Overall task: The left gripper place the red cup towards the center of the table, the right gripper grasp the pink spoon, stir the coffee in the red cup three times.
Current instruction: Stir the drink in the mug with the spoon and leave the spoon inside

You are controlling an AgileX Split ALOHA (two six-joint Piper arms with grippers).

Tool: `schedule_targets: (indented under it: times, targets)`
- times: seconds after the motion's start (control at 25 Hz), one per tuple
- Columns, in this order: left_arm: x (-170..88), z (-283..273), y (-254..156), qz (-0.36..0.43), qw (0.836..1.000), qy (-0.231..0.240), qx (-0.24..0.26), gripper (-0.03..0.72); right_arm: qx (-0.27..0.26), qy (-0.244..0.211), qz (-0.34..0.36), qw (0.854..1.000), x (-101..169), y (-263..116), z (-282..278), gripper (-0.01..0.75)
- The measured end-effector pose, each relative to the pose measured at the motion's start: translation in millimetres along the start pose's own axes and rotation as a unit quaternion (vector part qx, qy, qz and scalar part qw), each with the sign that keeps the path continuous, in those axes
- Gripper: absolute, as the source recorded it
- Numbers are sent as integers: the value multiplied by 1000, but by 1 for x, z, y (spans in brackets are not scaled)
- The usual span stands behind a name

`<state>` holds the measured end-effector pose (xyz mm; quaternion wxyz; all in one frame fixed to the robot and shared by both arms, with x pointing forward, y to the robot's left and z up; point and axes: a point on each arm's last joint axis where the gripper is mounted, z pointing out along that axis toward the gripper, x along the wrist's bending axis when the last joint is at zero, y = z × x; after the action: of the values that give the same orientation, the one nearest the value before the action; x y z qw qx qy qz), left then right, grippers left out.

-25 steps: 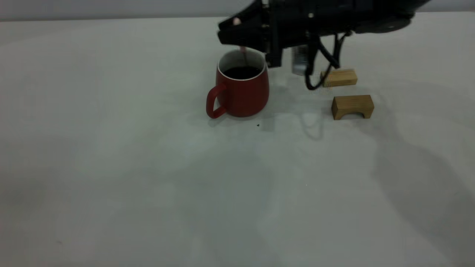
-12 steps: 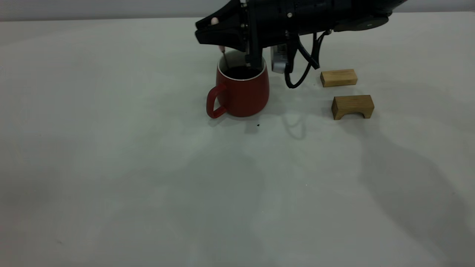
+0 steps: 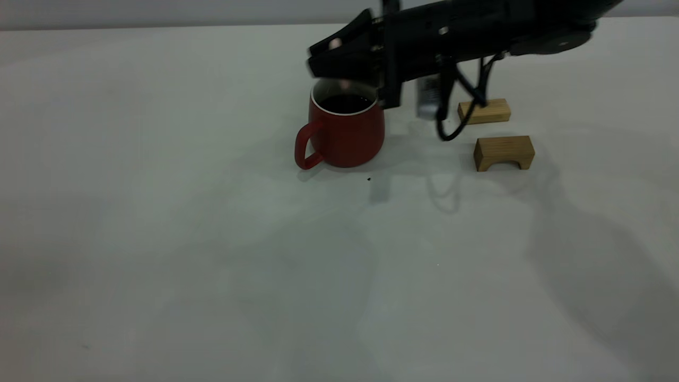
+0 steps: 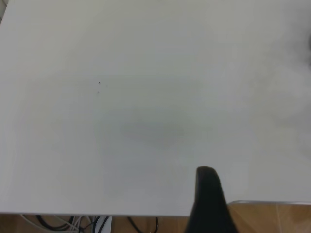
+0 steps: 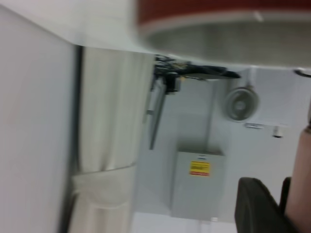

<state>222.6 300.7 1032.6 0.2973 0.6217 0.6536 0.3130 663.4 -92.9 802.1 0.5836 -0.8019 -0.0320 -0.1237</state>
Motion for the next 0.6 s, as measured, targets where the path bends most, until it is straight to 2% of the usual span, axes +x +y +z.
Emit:
schedule_targets:
  times: [0.12,0.32,0.6]
  targets:
    - [0,0,0,0,1000,0,0,586,9,-11,-17,1000,-1,-7,15,116]
    - [0,0,0,0,1000,0,0,586,13,4,-39,999,15,4,24,116]
    - [0,0,0,0,1000,0,0,586,13,31,-30,999,31,18,-2,116]
